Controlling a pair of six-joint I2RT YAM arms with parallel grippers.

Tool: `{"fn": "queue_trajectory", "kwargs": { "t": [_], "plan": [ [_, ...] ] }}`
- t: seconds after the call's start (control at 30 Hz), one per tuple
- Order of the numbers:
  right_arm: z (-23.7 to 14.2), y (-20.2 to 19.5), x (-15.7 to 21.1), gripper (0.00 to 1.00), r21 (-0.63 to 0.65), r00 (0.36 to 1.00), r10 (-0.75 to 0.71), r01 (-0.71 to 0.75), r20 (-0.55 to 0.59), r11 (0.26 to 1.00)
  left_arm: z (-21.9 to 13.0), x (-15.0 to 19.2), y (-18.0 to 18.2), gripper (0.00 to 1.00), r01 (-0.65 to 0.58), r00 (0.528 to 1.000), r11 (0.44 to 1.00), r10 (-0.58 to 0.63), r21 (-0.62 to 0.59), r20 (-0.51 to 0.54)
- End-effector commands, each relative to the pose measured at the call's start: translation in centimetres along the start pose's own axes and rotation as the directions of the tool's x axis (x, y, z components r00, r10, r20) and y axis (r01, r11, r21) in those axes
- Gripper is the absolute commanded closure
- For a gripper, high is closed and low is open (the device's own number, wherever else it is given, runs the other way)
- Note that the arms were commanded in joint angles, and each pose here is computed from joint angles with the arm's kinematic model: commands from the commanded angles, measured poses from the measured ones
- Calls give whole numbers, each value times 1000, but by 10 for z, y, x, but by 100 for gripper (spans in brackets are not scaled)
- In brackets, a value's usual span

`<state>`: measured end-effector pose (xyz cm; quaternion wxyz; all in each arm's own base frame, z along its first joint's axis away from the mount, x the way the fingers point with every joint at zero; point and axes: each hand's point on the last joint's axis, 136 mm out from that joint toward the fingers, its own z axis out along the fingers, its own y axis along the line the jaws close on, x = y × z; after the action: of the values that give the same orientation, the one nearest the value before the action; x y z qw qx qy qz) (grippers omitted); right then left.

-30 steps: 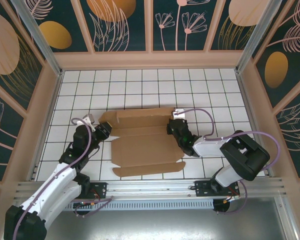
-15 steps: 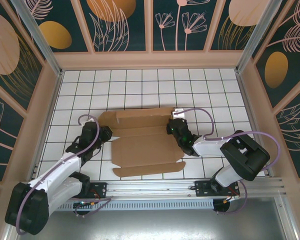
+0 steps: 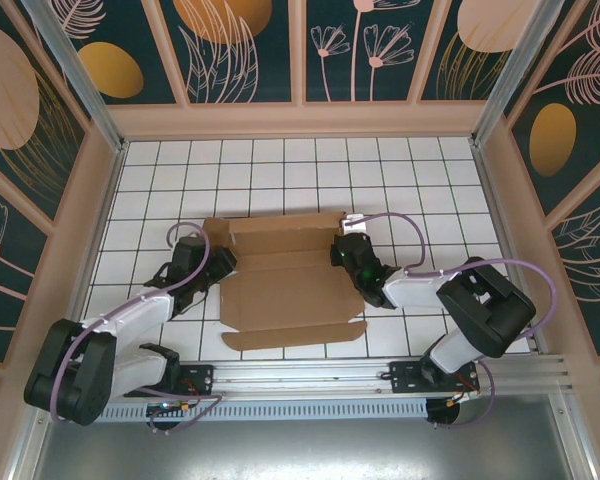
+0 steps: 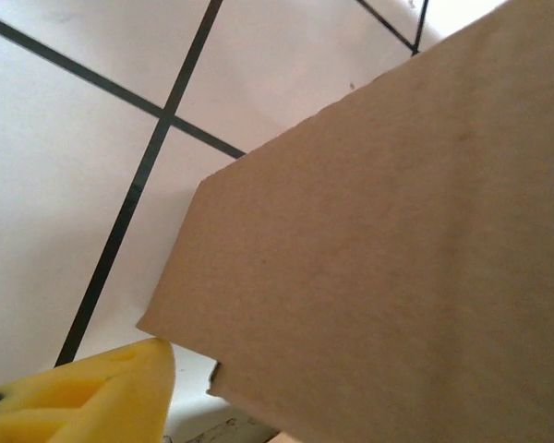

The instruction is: Fold the paper box

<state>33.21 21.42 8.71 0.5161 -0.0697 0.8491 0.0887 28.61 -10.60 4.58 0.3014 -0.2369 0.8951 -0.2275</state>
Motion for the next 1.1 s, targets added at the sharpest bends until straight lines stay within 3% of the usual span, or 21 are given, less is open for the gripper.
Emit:
{"fn": "queue_trajectory", "kwargs": {
  "t": [0.0,0.4,0.67,0.83,1.07],
  "plan": [
    [4,3,22,100,-31,996,-16,14,-87,999,4,-7,-6,33,-3,1000,1000,3,0,6],
    [4,7,33,100,-63,992,-22,14,-127,998,17,-23,-6,31,-7,1000,1000,7,-13,29],
    [8,11,37,100,-75,989,-12,1,-146,997,20,-13,-32,23,-11,999,990,15,139,-29],
    [8,16,35,100,-91,990,-8,-6,-144,996,12,-13,-60,24,-7,999,958,21,286,-48],
    [11,19,38,100,-105,988,-13,-4,-153,994,8,-16,-64,27,-40,998,957,52,288,-33]
  ]
}}
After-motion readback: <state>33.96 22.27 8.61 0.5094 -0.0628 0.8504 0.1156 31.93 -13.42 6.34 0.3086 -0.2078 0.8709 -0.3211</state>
